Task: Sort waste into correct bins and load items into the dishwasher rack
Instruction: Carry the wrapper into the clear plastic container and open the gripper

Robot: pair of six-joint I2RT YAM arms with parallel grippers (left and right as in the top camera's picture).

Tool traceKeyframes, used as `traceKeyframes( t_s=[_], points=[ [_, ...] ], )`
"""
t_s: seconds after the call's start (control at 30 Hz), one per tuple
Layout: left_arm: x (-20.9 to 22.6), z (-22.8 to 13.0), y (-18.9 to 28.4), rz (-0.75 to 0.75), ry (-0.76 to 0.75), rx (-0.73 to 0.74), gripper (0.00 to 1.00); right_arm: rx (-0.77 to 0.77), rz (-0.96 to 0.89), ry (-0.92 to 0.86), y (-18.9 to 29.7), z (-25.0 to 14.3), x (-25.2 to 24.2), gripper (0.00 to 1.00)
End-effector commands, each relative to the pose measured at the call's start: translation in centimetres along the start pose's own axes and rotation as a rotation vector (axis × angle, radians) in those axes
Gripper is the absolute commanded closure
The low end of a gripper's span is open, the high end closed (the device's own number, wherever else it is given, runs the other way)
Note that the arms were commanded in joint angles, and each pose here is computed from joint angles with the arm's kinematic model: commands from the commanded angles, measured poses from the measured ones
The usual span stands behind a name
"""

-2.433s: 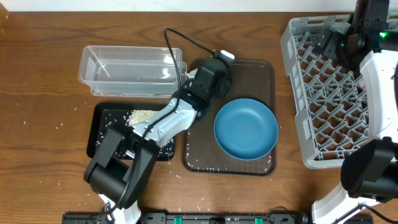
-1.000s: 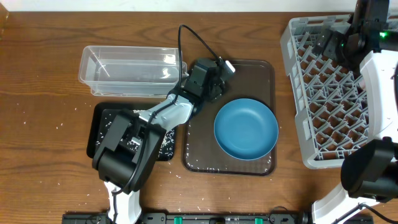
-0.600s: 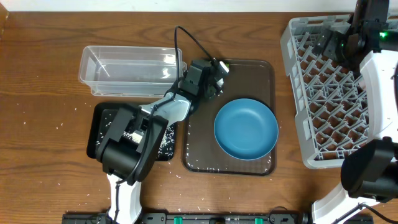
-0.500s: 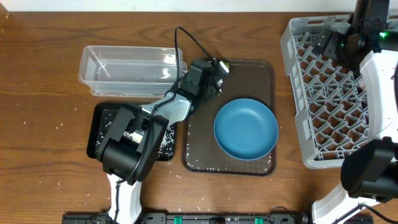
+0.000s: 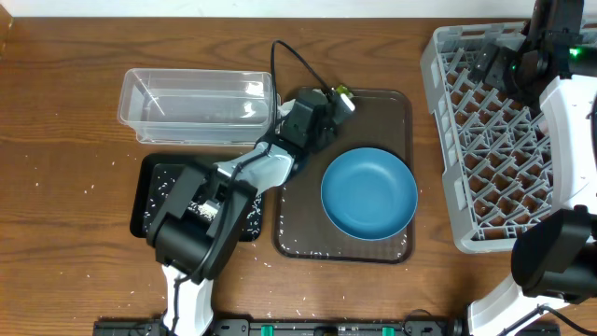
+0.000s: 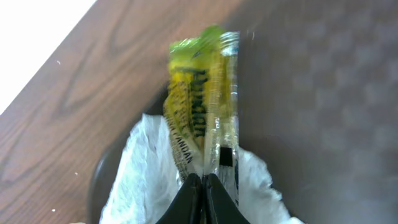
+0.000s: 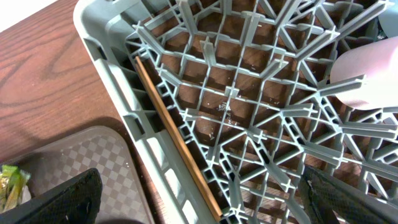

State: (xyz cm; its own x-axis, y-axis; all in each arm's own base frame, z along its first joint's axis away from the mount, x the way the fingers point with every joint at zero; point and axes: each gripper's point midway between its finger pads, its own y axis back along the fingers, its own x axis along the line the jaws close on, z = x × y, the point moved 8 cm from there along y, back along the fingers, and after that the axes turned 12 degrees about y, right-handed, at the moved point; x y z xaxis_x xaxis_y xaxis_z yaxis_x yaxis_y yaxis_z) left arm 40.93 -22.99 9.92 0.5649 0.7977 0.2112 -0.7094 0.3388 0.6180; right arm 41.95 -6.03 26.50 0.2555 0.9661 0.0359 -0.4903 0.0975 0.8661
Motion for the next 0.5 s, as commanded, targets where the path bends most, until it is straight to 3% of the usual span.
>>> traceKeyframes(
  t_s=[0.0, 0.27, 0.47],
  points=[
    [1.1, 3.5, 2.7, 0.023, 0.125, -0.102, 0.94, -0.015, -0.002, -0.015, 0.6, 0.1, -0.1, 0.01],
    [2.8, 7.7, 8.7, 0.038, 0.283, -0.209, 0.94, -0.015, -0.002, -0.015, 0.6, 0.1, -0.1, 0.01],
    [7.6, 8.4, 12.5, 0.229, 0.562, -0.273, 0.94, -0.015, -0.002, -0.015, 0.6, 0.1, -0.1, 0.01]
  ],
)
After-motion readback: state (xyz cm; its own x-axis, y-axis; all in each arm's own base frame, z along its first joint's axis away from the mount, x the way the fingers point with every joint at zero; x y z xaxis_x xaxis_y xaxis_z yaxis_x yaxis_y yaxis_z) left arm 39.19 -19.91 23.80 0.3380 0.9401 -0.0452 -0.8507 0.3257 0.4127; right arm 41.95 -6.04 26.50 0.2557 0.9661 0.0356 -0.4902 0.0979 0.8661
